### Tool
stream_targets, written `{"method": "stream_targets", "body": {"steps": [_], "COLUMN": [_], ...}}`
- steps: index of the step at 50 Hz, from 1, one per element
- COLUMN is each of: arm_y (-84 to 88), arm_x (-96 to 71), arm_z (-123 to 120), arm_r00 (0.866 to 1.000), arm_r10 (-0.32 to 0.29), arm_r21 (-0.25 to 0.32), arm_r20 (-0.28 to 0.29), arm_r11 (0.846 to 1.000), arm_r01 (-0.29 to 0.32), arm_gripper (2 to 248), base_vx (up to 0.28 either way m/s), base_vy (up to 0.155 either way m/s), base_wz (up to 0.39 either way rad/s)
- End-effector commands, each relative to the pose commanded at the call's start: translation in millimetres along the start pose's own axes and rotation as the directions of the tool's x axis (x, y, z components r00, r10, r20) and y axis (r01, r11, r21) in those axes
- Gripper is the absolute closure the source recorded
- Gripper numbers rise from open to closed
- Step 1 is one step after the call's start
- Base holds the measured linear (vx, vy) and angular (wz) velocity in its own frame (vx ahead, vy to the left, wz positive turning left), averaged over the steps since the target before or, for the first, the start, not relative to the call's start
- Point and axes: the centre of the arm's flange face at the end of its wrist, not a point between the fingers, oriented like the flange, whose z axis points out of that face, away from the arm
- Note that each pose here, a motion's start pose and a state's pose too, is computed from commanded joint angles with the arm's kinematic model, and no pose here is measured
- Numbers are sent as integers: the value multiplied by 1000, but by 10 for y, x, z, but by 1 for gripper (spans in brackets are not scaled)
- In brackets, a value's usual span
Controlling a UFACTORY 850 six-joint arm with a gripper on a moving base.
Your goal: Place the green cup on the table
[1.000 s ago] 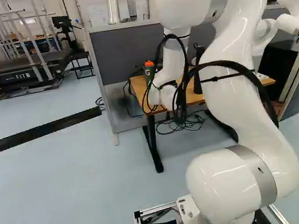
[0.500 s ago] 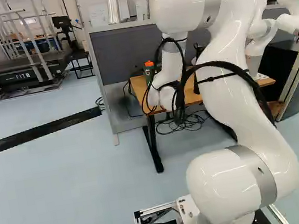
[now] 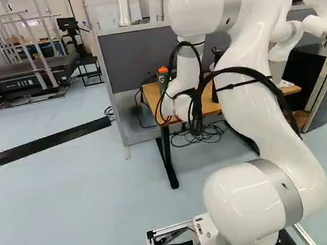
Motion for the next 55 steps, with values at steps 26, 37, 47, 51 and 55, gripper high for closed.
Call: {"method": "stream_targets", "body": {"steps": [26,37,47,51,55], "arm_y": [8,40,81,98,113], "arm_x": [73,191,222,224,224], "arm_z": [-62,-242,-439,-519,-600], "arm_r00": [1000,1000,1000,1000,1000], "arm_r10": [2,4,2,1,0], "arm_r21": [1,1,0,-1,-1], "arm_r20": [-8,-16,-9,-4,1], "arm_r11": [1000,1000,1000,1000,1000], "arm_r01": [-2,-4,-2,-1,0], "arm_gripper": [3,3,3,3,3], "base_vx": [0,0,0,0,0], "base_vy": [0,0,0,0,0], "base_wz": [0,0,0,0,0]}}
